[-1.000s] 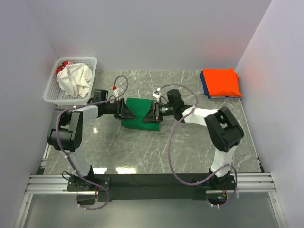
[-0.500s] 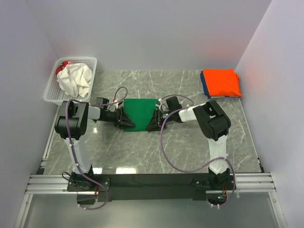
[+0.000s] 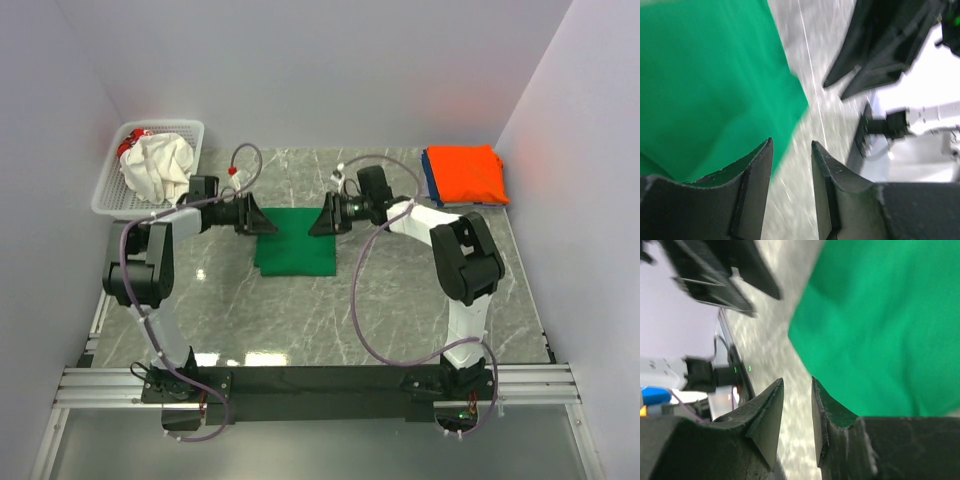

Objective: Fold and stack the t-shirts
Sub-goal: Fold the tshirt

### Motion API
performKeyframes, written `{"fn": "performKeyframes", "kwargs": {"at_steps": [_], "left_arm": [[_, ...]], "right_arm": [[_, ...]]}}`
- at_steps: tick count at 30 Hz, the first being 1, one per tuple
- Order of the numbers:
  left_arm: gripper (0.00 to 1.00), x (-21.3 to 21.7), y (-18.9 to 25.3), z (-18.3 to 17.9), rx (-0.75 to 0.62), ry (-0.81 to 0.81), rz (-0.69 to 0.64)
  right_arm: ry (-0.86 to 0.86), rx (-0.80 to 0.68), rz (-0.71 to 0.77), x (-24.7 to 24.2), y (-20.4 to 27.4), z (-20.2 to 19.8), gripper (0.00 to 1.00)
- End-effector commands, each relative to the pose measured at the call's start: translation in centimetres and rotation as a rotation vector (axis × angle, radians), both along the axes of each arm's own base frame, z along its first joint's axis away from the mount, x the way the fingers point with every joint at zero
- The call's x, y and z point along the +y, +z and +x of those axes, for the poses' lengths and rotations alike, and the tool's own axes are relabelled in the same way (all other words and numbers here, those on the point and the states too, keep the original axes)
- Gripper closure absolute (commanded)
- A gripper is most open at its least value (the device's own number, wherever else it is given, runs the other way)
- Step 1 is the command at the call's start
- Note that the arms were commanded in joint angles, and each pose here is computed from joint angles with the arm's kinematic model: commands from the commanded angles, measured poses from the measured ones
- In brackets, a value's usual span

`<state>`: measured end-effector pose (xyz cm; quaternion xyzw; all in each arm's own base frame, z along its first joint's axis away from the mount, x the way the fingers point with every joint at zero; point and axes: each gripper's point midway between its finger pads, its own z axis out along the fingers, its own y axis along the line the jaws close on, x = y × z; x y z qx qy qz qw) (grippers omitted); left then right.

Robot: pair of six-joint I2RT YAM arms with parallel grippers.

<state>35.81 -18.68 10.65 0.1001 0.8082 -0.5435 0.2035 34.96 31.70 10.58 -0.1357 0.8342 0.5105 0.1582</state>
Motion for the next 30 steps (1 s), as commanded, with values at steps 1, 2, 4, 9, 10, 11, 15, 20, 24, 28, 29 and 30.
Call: {"fn": "performKeyframes", "kwargs": {"at_steps": [1, 2, 4, 9, 10, 11, 15, 20, 24, 28, 29, 30], "left_arm": [[0.57, -0.2, 1.1, 5.9, -0.132, 0.067, -0.017], [0.57, -0.3, 1.1, 6.7, -0.111, 0.091, -0.03], [0.57, -0.5, 0.7, 9.2, -0.129, 0.116, -0.043], [0.56, -0.2, -2.9, 13.1, -0.051, 0.224, -0.043], [0.56, -0.1, -3.3, 13.6, -0.046, 0.24, -0.045], [0.56, 0.0, -3.8, 13.8, -0.008, 0.259, -0.055], [0.57, 1.8, -6.9, 14.0, 0.114, 0.353, -0.029], [0.57, 2.6, -4.5, 12.2, 0.092, 0.331, -0.073], [0.55, 2.8, 1.7, 9.3, -0.078, 0.258, -0.006], [0.54, 2.8, 4.9, 6.5, -0.351, 0.148, 0.243], [0.53, 3.5, 4.4, 6.3, -0.47, 0.098, 0.366], [0.53, 3.3, 5.2, 5.4, -0.535, 0.065, 0.429]], "right_arm": [[-0.074, -0.099, 0.044, 0.8, 1.4, 5.0, 0.63], [-0.093, -0.109, 0.057, 0.9, 1.2, 6.1, 0.62], [-0.139, -0.065, 0.061, 1.2, -0.6, 7.9, 0.61], [-0.329, 0.063, 0.083, 0.2, -4.4, 13.1, 0.59], [-0.364, 0.087, 0.078, -0.1, -5.0, 13.8, 0.59], [-0.393, 0.121, 0.068, -0.5, -6.2, 14.2, 0.59], [-0.477, 0.165, 0.078, -2.0, -6.5, 15.9, 0.59], [-0.44, 0.073, 0.045, -2.9, -3.5, 17.0, 0.56], [-0.381, -0.012, 0.05, -2.9, 0.9, 15.5, 0.51], [-0.398, -0.035, 0.03, -4.9, 3.4, 11.5, 0.5], [-0.4, -0.072, 0.05, -5.3, 5.6, 10.4, 0.49], [-0.402, -0.029, 0.033, -6.0, 4.1, 8.6, 0.49]]}}
